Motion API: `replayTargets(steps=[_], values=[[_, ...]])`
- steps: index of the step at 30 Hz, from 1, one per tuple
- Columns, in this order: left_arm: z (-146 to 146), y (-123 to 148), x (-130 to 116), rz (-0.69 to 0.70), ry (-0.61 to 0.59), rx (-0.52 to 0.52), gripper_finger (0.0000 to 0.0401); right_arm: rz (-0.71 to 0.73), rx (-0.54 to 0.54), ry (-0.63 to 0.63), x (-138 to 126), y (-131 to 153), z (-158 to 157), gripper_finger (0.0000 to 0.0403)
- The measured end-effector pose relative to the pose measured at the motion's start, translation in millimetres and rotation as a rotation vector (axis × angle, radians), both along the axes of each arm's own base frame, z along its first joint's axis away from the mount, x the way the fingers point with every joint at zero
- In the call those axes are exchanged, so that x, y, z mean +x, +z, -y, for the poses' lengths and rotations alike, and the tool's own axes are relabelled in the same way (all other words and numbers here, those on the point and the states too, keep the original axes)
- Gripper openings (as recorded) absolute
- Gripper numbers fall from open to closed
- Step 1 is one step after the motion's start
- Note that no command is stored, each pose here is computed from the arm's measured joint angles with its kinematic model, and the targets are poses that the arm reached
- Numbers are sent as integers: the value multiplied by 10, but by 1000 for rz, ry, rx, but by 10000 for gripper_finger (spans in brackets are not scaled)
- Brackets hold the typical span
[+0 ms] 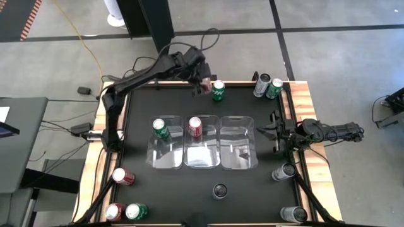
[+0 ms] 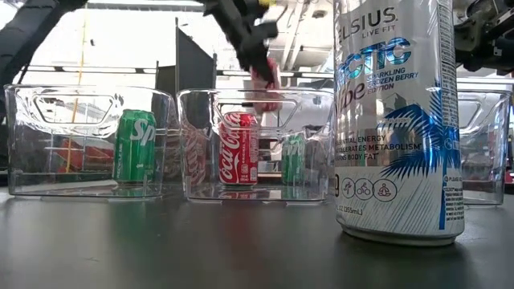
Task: Sort soda cans
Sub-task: Put the top red soda can into the middle transparent bin
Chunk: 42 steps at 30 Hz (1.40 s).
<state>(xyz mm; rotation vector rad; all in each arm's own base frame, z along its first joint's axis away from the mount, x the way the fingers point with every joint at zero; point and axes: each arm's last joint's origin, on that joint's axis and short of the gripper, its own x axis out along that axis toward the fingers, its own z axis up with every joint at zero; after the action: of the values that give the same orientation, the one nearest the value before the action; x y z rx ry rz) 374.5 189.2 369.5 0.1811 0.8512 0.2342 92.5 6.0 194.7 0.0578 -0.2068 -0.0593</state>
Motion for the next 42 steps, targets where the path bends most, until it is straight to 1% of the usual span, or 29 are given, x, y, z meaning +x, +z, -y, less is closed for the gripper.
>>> replayTargets(steps=[3, 10, 12, 14, 18, 20, 22, 26, 29, 33, 37, 42], values=[[284, 72, 64, 10, -72, 0, 297, -1, 0, 0, 0, 0, 0, 29], [993, 15, 245, -60, -249, -25, 297, -5, 11, 2, 1, -5, 0, 29], [1140, 10, 262, -72, -283, -33, 297, -6, 10, 2, 1, -6, 0, 29], [1233, -7, 277, -83, -289, -49, 297, -6, 10, 2, 1, -6, 0, 29], [1274, -149, 343, -104, -258, -75, 297, -5, 16, 3, 1, -6, 0, 29], [1263, -283, 354, -136, -238, -83, 297, -5, 25, 5, 1, -6, 0, 29], [1238, -434, 400, -126, -229, -81, 297, -6, 28, 6, 1, -6, 0, 29], [1162, -640, 405, -154, -193, -104, 297, -6, 43, 9, 2, -8, 0, 29], [1105, -713, 429, -124, -180, -98, 297, -6, 43, 9, 1, -8, 0, 29], [1050, -840, 400, -154, -161, -116, 297, -6, 43, 9, 2, -8, 0, 29], [1020, -914, 402, -139, -162, -113, 297, -8, 43, 9, 2, -9, 0, 29], [992, -998, 402, -128, -168, -134, 297, -8, 43, 9, 2, -10, 0, 29]])
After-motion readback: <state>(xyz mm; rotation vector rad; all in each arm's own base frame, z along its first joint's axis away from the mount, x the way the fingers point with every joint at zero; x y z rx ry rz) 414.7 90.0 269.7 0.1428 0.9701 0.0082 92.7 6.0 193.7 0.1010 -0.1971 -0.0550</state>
